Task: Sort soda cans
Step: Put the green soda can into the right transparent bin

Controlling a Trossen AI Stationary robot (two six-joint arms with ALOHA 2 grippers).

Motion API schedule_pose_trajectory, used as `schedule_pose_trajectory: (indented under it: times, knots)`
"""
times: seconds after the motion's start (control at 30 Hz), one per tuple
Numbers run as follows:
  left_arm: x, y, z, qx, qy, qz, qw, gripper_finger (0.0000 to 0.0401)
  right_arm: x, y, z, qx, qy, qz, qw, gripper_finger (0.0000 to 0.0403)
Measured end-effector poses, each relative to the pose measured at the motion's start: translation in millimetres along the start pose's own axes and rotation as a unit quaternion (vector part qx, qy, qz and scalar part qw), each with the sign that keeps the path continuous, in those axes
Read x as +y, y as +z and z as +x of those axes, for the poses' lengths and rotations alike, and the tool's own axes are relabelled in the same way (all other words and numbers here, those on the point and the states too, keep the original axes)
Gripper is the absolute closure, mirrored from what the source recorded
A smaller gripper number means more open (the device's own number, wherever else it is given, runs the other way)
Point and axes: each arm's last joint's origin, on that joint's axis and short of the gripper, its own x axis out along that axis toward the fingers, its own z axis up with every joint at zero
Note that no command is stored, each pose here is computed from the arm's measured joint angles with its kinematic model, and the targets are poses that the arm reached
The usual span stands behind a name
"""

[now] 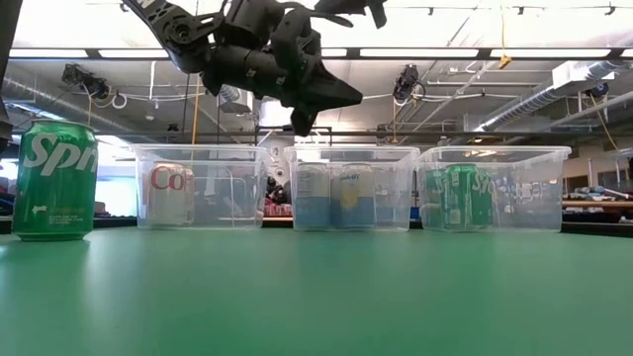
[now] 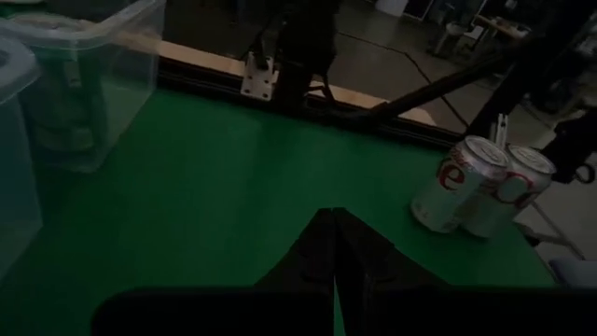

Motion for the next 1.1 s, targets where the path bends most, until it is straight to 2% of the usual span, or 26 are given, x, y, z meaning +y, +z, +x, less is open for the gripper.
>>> schedule_pose_trajectory:
  times: [0.23,0.37,0.5,0.63,0.77,0.9,1.03,1.1]
  knots:
    - [-14,-3,4,0.006,-0.022,0.025,0.999,0.04,-19,1,3,-0.003,-0.026,0.009,1.0,0.0403]
    - [-19,-4,6,0.008,-0.031,0.035,0.999,0.04,-25,2,6,-0.011,-0.019,0.012,1.0,0.0403]
    - [-18,-3,5,0.007,-0.038,0.029,0.999,0.04,-25,0,8,-0.008,-0.011,-0.003,1.0,0.0403]
    - [-5,5,-3,-0.006,-0.033,0.023,0.999,0.04,-17,6,-3,-0.018,0.004,-0.027,0.999,0.0403]
    - [0,14,-24,-0.024,-0.031,0.026,0.999,0.0401,-14,12,-22,-0.016,-0.003,-0.049,0.999,0.0403]
    - [-4,10,-51,-0.018,-0.016,0.046,0.999,0.0401,-16,10,-37,0.003,-0.026,-0.058,0.998,0.0403]
    - [-16,8,-79,0.007,0.017,0.062,0.998,0.0401,-17,-15,-33,0.028,-0.027,-0.052,0.998,0.0403]
    - [-24,4,-91,0.041,0.042,0.063,0.996,0.0401,-16,-31,-27,0.031,-0.024,-0.049,0.998,0.0403]
